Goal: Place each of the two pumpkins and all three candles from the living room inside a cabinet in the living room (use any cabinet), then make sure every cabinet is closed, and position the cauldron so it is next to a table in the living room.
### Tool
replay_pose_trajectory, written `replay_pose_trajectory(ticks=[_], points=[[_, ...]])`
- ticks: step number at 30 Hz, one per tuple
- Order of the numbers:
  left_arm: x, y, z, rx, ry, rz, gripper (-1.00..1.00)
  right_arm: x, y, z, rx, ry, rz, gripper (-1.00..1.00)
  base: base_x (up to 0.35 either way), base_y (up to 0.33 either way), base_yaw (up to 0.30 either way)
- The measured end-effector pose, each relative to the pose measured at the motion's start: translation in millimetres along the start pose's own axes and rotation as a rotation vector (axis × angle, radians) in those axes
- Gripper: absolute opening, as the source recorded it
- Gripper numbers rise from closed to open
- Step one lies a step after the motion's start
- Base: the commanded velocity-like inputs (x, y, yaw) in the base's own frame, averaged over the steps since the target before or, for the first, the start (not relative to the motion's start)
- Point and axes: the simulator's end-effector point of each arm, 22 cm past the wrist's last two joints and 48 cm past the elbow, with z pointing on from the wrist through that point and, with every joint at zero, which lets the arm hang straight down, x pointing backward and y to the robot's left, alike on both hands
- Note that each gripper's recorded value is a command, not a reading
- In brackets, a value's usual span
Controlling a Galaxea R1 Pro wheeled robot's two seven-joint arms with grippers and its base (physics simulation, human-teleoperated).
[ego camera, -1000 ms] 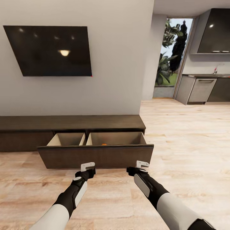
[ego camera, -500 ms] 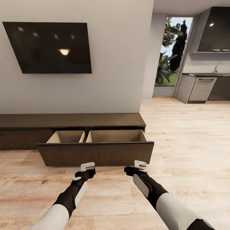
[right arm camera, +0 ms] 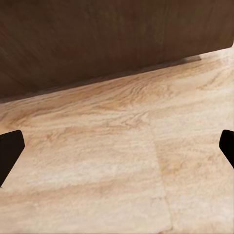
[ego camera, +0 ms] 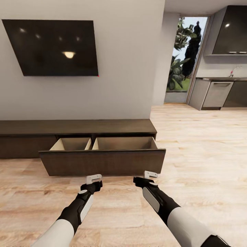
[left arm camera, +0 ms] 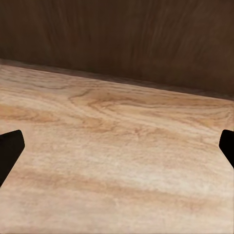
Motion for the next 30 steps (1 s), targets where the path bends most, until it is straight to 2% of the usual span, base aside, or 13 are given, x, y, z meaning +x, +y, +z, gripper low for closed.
replay_pose_trajectory(ticks=[6,11,13,18,30], points=[[11,2,5.5,0.0,-0.006,-0.002,1.0,12,-5,6.5,0.001,-0.005,-0.009,1.0,0.0,0.0,0.0],[21,3,10.6,-0.001,-0.004,-0.001,1.0,7,-17,14.1,0.016,-0.083,0.019,1.0,0.0,0.0,0.0],[24,3,13.0,-0.002,-0.006,-0.003,1.0,18,-25,20.2,0.02,-0.092,0.021,1.0,0.0,0.0,0.0],[36,6,19.3,-0.008,0.003,-0.004,1.0,59,-43,33.6,0.006,-0.055,0.011,1.0,0.0,0.0,0.0],[64,9,32.2,-0.016,0.042,-0.002,1.0,92,-52,48.1,0.011,-0.003,0.011,1.0,0.0,0.0,0.0]])
